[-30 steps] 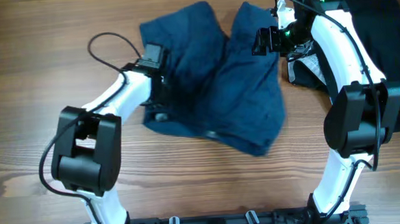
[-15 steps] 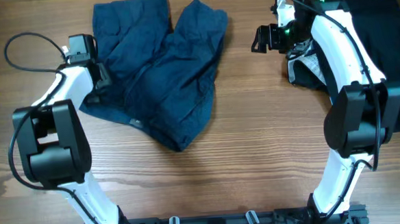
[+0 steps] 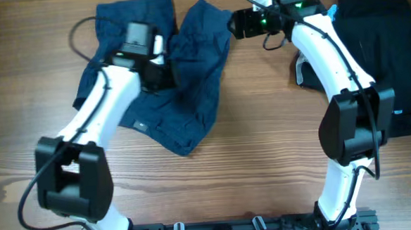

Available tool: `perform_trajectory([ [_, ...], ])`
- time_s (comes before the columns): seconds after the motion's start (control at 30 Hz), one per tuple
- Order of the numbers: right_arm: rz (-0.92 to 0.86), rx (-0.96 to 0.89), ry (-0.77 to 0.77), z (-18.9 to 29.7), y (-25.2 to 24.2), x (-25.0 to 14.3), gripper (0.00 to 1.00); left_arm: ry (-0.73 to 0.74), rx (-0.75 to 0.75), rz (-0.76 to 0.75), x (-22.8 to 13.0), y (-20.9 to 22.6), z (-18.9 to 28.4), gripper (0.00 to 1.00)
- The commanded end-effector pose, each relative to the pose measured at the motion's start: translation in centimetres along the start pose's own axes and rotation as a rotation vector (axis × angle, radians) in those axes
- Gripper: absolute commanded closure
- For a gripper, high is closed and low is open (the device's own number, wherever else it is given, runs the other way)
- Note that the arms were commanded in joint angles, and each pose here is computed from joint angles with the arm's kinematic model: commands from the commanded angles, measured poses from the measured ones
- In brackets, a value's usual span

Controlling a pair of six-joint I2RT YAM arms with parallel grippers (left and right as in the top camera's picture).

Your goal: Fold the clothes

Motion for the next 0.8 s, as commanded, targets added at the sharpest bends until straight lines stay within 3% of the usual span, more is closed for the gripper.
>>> perform_trajectory([
  [0.0,-0.122,0.036,0.022,-3.1,-0.6,-0.9,0.16,0.049,-0.051,-0.117,-2.9,-4.3,-1.5,0.44],
  [0.17,-0.190,0.140,0.033,-7.5,-0.8,-2.7,0.16,0.044,-0.009,-0.208,-5.4,-6.4,-2.3,0.48],
  [0.4,-0.231,0.181,0.036,-10.9,-0.6,-3.9,0.16,0.153,0.075,-0.240,-7.9,-5.1,-3.1,0.49],
  [0.47,-0.238,0.188,0.027,-11.5,-0.3,-3.9,0.20,0.188,0.100,-0.242,-8.6,-4.7,-3.2,0.52],
  [0.63,-0.232,0.208,0.011,-12.7,0.9,-3.8,0.31,0.302,0.172,-0.250,-11.6,-4.6,-2.9,0.69],
  [0.77,-0.246,0.218,0.032,-13.6,1.1,-4.6,0.36,0.336,0.185,-0.303,-13.5,-5.4,-2.7,0.72],
])
Point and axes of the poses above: each gripper's point midway between its finger pads, its own z axis back along the fingers, its own y axis along the line the jaws close on, x = y × z, the point moved 7 cm from there along z, back along the fingers, and after that the axes turned 11 degrees about z, right-handed, at the moved point
